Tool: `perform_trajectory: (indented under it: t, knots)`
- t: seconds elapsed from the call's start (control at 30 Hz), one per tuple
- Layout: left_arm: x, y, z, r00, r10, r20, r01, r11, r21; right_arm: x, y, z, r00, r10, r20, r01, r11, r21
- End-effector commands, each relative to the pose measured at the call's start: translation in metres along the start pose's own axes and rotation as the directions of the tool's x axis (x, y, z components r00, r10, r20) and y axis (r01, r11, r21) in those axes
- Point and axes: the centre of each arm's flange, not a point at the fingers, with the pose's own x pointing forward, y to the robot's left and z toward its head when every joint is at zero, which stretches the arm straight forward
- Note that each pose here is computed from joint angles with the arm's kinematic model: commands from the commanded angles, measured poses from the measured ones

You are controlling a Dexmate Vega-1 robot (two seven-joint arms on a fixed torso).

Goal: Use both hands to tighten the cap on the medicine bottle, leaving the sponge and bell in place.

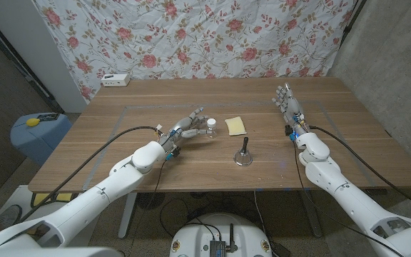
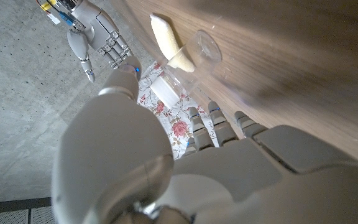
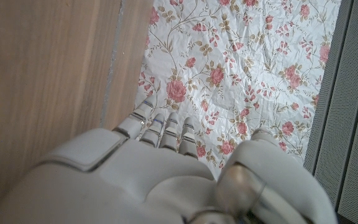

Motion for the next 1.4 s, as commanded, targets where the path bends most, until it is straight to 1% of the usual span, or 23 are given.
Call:
perform_trajectory:
  t: [0.03, 0.37, 0.7, 0.83, 1.03, 1.17, 1.4]
  knots:
    - [0.003, -0.006, -0.001, 1.000, -0.004, 0.000, 0.004, 1.000, 0.000, -0.003, -0.003, 0.002, 1.000, -0.003, 0.010, 0.003, 1.000, 0.004]
    - [0.003, -0.011, -0.005, 1.000, 0.002, -0.020, -0.002, 1.000, 0.002, -0.003, -0.006, 0.005, 1.000, -0.008, 0.015, 0.008, 1.000, 0.004]
    - [0.005, -0.011, -0.006, 1.000, 0.018, -0.024, -0.017, 1.000, 0.014, -0.005, -0.009, 0.004, 1.000, -0.020, 0.023, 0.020, 1.000, 0.012]
    - [0.007, -0.011, -0.004, 1.000, 0.017, -0.020, -0.016, 1.000, 0.018, -0.006, -0.010, 0.003, 0.999, -0.026, 0.027, 0.026, 1.000, 0.017]
    - [0.008, -0.010, -0.005, 1.000, 0.012, -0.029, -0.011, 0.999, 0.033, -0.007, -0.011, 0.002, 0.999, -0.031, 0.033, 0.030, 0.999, 0.025]
    - [0.009, -0.010, -0.005, 0.999, 0.021, -0.029, -0.020, 0.999, 0.043, -0.007, -0.013, 0.002, 0.999, -0.037, 0.037, 0.036, 0.999, 0.024]
    - [0.009, -0.013, -0.008, 0.999, 0.025, -0.033, -0.024, 0.999, 0.038, -0.007, -0.015, 0.004, 0.998, -0.039, 0.042, 0.038, 0.999, 0.023]
